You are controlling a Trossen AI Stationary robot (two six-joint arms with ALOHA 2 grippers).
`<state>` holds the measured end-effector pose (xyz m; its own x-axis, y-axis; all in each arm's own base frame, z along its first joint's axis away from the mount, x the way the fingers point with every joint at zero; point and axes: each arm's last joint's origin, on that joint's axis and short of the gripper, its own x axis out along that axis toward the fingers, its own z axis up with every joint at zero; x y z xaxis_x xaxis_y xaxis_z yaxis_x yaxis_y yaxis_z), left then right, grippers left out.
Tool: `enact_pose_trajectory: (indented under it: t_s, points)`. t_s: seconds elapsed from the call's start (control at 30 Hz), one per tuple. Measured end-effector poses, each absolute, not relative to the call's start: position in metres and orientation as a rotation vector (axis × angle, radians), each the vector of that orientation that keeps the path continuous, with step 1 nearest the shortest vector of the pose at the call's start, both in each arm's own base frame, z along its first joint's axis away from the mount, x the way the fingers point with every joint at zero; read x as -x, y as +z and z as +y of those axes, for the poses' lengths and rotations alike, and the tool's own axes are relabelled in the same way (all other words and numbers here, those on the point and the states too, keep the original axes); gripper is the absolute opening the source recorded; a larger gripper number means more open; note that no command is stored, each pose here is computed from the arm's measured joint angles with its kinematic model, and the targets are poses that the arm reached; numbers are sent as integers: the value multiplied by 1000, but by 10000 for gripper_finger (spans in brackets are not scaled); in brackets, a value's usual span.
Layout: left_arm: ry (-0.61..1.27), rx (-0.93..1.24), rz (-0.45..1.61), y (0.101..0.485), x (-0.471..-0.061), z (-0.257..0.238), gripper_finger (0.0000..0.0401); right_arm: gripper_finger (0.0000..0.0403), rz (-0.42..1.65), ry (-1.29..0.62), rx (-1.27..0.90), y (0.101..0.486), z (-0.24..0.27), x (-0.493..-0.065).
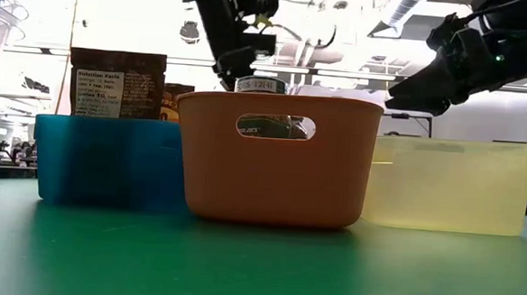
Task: Sort spices by type
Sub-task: Put the bottom white seasoning bottle into the red bin
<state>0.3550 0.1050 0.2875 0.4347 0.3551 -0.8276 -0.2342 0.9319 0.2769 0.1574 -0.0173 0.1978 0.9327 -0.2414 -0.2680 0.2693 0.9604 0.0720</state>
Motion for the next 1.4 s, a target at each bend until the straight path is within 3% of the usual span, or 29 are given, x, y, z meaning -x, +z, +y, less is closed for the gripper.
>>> enact_pose_trajectory:
  t_s: [0.33,0.73,0.97,1.1,1.4]
  points:
    - [317,-204,1180,283,-333,146,256,260,255,-263,-109,198,-18,-157]
    - [237,-193,1330,267,-321,142,256,260,260,-261,-89,198,-18,-157]
    - [279,-208,1172,300,-316,118,256,260,288,-242,-56,199,-15,-157]
    - [301,-210,977,327,-319,93,256,260,335,-282,-22,222,-8,-160]
    - [253,-179,866,339,-325,41,256,260,687,-171,54,275,28,-168]
